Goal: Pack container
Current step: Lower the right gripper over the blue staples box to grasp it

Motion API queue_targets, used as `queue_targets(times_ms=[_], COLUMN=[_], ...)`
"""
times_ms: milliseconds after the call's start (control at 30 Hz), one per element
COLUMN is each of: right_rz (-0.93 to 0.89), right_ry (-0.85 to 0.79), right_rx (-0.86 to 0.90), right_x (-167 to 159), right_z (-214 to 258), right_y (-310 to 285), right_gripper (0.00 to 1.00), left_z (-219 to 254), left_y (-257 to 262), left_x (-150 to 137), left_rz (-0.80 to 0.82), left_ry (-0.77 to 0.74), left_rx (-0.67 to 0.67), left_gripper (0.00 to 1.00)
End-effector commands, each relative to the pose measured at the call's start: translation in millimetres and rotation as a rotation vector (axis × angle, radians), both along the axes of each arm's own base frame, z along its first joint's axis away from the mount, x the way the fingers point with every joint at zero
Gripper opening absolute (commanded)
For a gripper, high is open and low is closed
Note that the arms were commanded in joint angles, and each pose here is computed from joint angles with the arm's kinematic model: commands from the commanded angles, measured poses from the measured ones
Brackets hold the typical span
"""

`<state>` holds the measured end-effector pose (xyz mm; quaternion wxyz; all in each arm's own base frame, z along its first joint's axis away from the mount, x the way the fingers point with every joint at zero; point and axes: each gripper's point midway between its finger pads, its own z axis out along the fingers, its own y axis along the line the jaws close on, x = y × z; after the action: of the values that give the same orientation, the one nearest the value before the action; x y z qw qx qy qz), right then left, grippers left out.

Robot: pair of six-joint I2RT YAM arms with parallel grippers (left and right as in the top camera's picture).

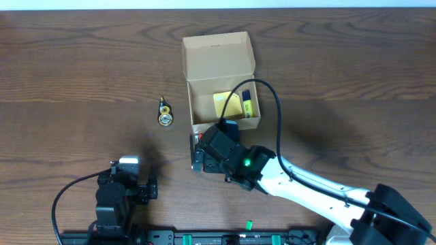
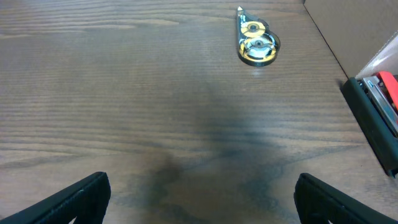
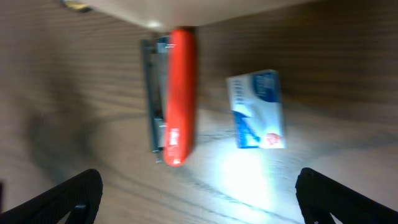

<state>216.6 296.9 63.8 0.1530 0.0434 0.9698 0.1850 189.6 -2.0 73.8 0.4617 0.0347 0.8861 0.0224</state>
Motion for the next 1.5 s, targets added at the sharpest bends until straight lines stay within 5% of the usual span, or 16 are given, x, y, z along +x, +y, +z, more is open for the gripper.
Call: queue_targets(times_ms=[0, 500, 1467], right_rz=[-0.082, -0.152, -0.295], right_ry=[-0.003, 0.156, 0.147], right_rx=[-0.041, -0.289, -0.33], right_x=[7, 12, 19], right_z=[-7, -31, -50], right_y=[-7, -15, -24], right_gripper=[0.99, 0.98, 0.93], left_z=[-5, -5, -5], left_y=[4, 4, 4], left_x=[0, 0, 0], left_rz=[0.008, 0.009, 0.009], left_ry=[0.007, 0.007, 0.007], left_rx=[0.025, 0.025, 0.025], left_gripper=[0.95, 0.95, 0.95])
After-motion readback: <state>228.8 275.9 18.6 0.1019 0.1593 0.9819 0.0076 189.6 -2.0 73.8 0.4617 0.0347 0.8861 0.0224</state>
